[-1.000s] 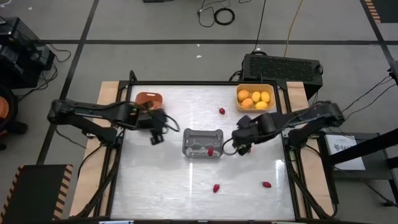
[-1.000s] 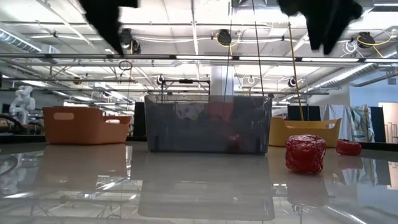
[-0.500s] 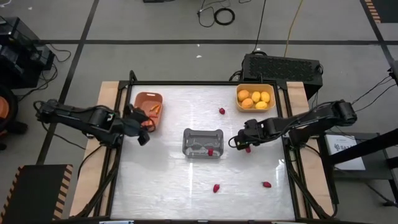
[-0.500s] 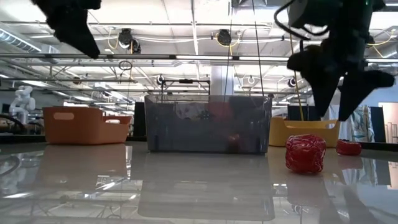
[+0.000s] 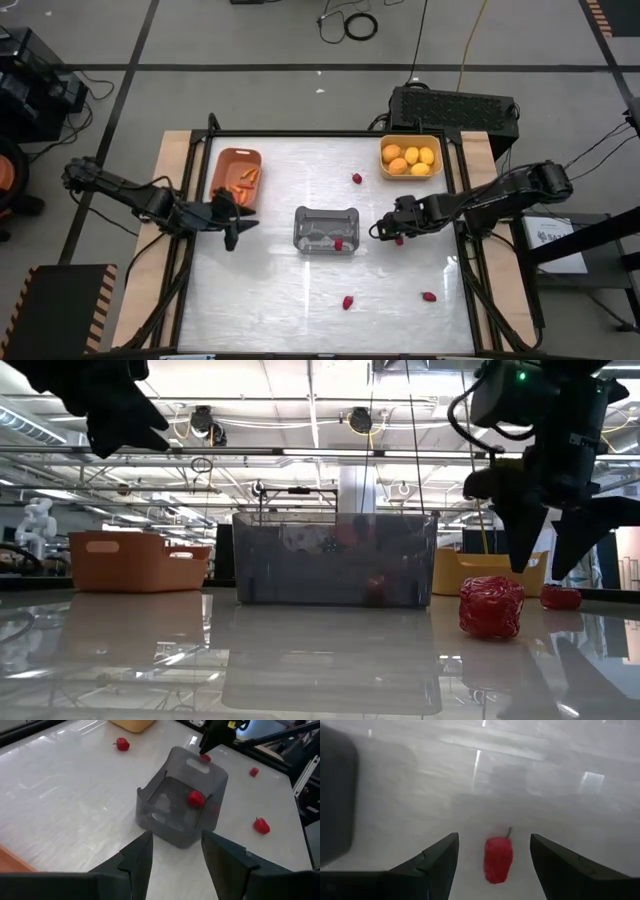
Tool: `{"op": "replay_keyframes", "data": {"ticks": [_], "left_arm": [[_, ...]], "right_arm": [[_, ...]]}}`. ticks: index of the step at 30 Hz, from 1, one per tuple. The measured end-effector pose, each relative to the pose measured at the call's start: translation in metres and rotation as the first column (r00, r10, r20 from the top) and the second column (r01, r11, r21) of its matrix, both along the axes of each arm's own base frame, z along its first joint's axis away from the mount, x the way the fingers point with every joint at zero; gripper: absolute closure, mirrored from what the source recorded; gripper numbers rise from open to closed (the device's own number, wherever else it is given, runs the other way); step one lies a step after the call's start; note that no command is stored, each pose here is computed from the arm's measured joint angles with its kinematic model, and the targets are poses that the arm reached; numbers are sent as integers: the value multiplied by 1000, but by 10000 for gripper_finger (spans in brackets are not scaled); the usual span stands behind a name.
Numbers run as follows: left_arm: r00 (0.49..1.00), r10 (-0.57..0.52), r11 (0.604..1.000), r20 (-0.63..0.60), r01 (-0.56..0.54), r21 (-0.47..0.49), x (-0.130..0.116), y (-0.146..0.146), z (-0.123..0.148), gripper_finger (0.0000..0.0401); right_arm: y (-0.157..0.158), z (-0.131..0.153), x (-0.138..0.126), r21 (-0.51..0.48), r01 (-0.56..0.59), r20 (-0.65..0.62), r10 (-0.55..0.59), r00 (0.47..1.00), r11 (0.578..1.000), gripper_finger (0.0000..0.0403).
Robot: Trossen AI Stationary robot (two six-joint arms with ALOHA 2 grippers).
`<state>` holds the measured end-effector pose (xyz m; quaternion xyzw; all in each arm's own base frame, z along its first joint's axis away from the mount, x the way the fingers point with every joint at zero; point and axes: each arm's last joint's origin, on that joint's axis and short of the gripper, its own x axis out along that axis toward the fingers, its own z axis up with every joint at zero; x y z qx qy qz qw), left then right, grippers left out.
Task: Sort produce into baskets
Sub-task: Put the red bell pepper into the gray bin
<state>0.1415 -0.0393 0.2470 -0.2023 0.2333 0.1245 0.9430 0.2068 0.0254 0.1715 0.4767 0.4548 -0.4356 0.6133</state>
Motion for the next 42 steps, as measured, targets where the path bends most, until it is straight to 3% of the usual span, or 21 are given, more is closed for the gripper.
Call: {"op": "replay_keyframes", "data": {"ticks": [15, 32, 42], "left_arm": [[1000, -5, 1000, 3, 5, -30, 0, -1, 0, 225], [1000, -30, 999, 0, 30, -46, 0, -2, 0, 225], [999, -34, 999, -1, 34, -38, 0, -1, 0, 225]], "right_arm": [[12, -28, 9, 44, 0, -109, 5, 994, 999, 169], [16, -25, 12, 50, -14, -93, 19, 996, 999, 322], [9, 9, 41, 33, -69, 28, 69, 997, 997, 338]]}}
